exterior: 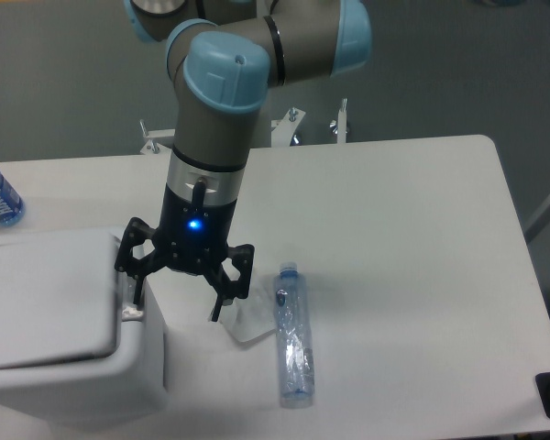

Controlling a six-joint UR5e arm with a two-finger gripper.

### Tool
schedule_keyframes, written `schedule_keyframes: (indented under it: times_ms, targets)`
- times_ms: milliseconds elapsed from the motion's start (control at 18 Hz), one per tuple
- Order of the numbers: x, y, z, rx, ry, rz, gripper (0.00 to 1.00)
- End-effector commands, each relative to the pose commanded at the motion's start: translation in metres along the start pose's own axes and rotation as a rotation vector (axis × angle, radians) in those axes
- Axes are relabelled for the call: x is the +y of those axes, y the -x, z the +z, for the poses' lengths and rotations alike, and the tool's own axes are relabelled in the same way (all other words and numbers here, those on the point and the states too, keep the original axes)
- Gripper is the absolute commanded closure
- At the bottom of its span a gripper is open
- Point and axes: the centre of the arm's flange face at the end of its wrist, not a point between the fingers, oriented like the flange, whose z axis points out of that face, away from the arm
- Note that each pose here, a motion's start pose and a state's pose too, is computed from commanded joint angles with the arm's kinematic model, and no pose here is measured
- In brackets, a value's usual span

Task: Open the trash can
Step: 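Push the lid edge with the gripper to swing the lid open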

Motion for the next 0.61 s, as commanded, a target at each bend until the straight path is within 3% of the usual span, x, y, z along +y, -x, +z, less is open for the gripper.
schedule_keyframes:
  times_ms: [222,389,500,611]
  targets:
    - [-0.005,-0.001,-0.006,-0.004,-0.013,0.006,0.0]
    - [-0.026,0.001,-0.039,-0.037,-0.083,0.035,0.0]
    - [-0.03,0.03,-0.066,-0.1,-0.107,0.017,0.0]
    - [-0.024,0.043,-0.086,-0.19,-0.095,0.078,0.0]
